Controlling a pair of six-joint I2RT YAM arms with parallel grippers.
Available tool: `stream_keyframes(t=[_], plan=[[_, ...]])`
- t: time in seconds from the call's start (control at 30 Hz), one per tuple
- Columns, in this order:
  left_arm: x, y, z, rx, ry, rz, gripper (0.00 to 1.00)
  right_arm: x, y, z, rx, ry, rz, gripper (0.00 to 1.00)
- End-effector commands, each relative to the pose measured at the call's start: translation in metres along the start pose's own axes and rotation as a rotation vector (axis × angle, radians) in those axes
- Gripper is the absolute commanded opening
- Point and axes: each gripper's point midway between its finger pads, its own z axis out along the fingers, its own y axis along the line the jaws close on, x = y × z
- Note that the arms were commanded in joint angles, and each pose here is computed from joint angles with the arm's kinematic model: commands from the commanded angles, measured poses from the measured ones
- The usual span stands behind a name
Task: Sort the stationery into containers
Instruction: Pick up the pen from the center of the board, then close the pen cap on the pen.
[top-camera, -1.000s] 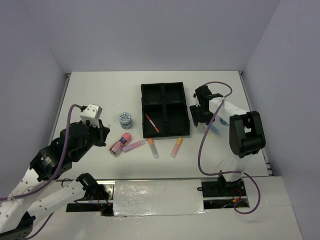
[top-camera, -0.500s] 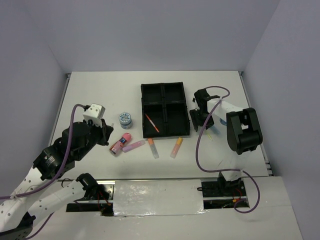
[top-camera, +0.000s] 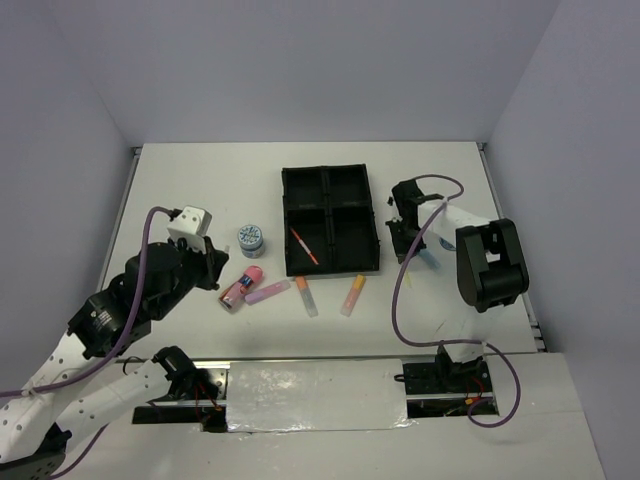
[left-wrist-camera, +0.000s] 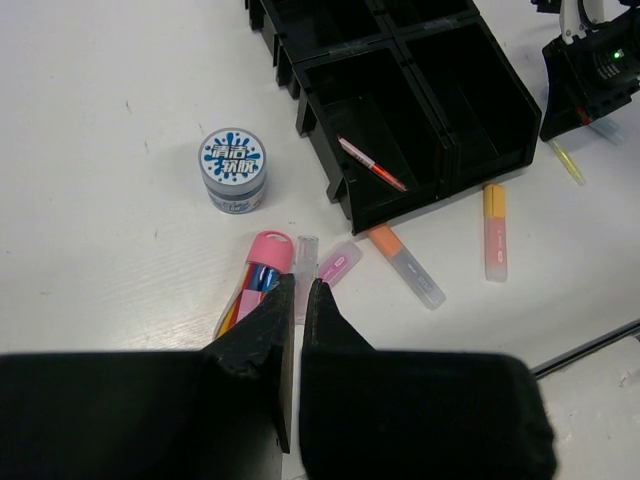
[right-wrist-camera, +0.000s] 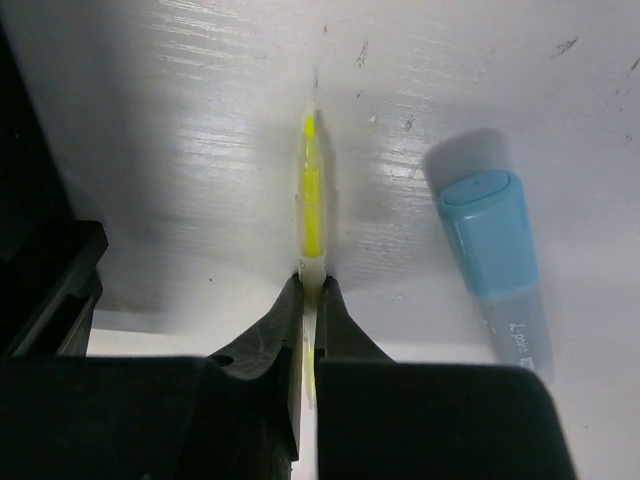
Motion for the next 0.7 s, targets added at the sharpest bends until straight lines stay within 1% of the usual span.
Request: stream_keyframes(t=[0.0,0.07,0.1,0.13,0.17,0.27,0.3,0.33,0.37,0.4,0.43,0.47,0.5,0.53,0.57,0.6,0.63,0.67], plan=[[-0.013,-0.005,0.005,0.006,-0.049,-0.033,0.00,0.020,0.015,-0.006,-0.070,0.021,0.046,0.00],[-0.020,-0.013,0.004,0.041,-0.075,-0.092,0.00,0.014,0.015,-0.017,-0.062,-0.048,0.094,0.00],[-0.025,-0.019,0.001,0.077,-0.094,-0.111,0.00,-0.001,0.014,-0.036,-0.068,-0.146,0.115,0.00],[-0.036,-0.029,0.000,0.125,-0.139,-0.144,0.00,0.000,0.015,-0.042,-0.078,-0.175,0.138,0.00],[-0.038,-0.037,-0.002,0.177,-0.153,-0.159,0.00,-0.010,0.021,-0.066,-0.120,-0.262,0.145,0.00],[-0.061,-0.054,-0.009,0.277,-0.250,-0.231,0.00,-0.017,0.041,-0.102,-0.230,-0.391,0.144,0.00],[-0.065,-0.061,-0.011,0.317,-0.266,-0.249,0.00,-0.021,0.047,-0.128,-0.268,-0.478,0.136,0.00],[-0.077,-0.068,-0.013,0.360,-0.321,-0.293,0.00,-0.015,0.060,-0.135,-0.313,-0.497,0.115,0.00],[-0.084,-0.073,-0.018,0.400,-0.354,-0.317,0.00,-0.019,0.067,-0.161,-0.363,-0.590,0.102,0.00],[-0.088,-0.084,-0.023,0.474,-0.370,-0.346,0.00,-0.018,0.082,-0.176,-0.439,-0.636,0.086,0.00],[-0.102,-0.092,-0.030,0.541,-0.451,-0.377,0.00,-0.019,0.104,-0.188,-0.550,-0.698,0.082,0.00],[-0.108,-0.097,-0.034,0.585,-0.486,-0.404,0.00,-0.013,0.120,-0.217,-0.658,-0.781,0.055,0.00],[-0.112,-0.104,-0.039,0.644,-0.510,-0.428,0.00,-0.006,0.136,-0.236,-0.763,-0.824,0.030,0.00],[-0.106,-0.109,-0.036,0.690,-0.509,-0.480,0.00,0.007,0.149,-0.234,-0.844,-0.806,0.084,0.00],[-0.125,-0.114,-0.051,0.770,-0.606,-0.505,0.00,0.013,0.168,-0.274,-0.978,-0.922,0.028,0.00],[-0.128,-0.119,-0.055,0.822,-0.615,-0.539,0.00,0.021,0.179,-0.287,-1.054,-0.944,0.019,0.00],[-0.124,-0.128,-0.055,0.876,-0.609,-0.533,0.00,0.031,0.190,-0.289,-1.129,-0.908,0.046,0.00],[-0.124,-0.134,-0.049,0.898,-0.598,-0.536,0.00,0.044,0.210,-0.309,-1.220,-0.922,-0.030,0.00]])
